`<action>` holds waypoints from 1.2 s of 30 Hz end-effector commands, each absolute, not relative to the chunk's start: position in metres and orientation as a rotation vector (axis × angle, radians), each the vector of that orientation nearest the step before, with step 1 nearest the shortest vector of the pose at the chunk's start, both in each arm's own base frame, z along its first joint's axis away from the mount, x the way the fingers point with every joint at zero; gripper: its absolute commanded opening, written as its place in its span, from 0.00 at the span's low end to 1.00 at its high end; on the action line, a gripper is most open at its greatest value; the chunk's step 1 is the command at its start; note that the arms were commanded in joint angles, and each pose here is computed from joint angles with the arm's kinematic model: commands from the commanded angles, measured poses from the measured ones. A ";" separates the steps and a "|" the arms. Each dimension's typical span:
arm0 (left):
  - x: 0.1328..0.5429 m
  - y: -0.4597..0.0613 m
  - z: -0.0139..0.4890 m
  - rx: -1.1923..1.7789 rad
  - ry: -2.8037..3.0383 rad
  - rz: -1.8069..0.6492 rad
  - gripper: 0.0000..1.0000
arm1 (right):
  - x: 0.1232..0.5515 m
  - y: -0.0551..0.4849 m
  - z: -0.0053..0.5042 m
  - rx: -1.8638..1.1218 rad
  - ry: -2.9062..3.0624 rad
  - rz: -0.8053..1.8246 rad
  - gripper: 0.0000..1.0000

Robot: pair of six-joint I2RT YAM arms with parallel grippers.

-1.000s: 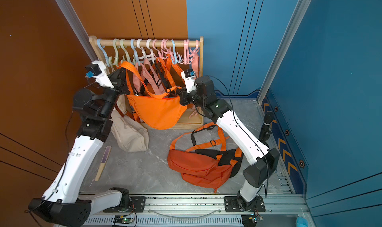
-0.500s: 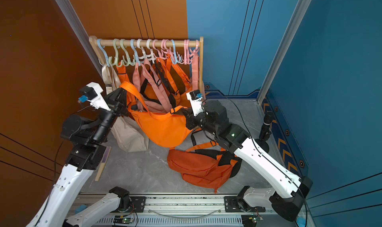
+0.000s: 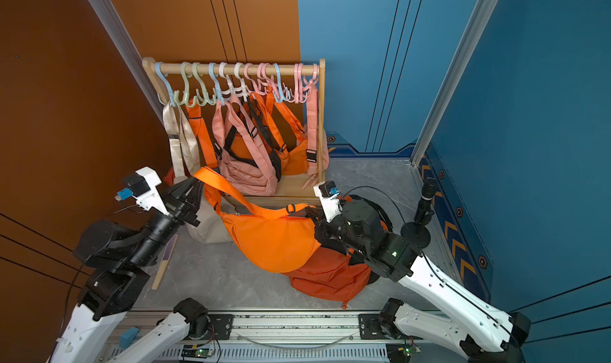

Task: Take the bag off the hook
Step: Place the bag inside the bag.

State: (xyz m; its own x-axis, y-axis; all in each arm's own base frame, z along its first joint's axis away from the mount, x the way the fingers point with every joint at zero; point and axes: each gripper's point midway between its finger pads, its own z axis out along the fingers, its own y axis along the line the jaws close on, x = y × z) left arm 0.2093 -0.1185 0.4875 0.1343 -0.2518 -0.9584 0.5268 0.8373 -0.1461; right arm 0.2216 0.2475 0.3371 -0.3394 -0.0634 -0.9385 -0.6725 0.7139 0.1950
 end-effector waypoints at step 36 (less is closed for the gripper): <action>0.379 -0.227 0.233 0.196 1.945 -0.495 0.00 | 0.283 0.143 0.100 0.135 2.283 0.453 0.07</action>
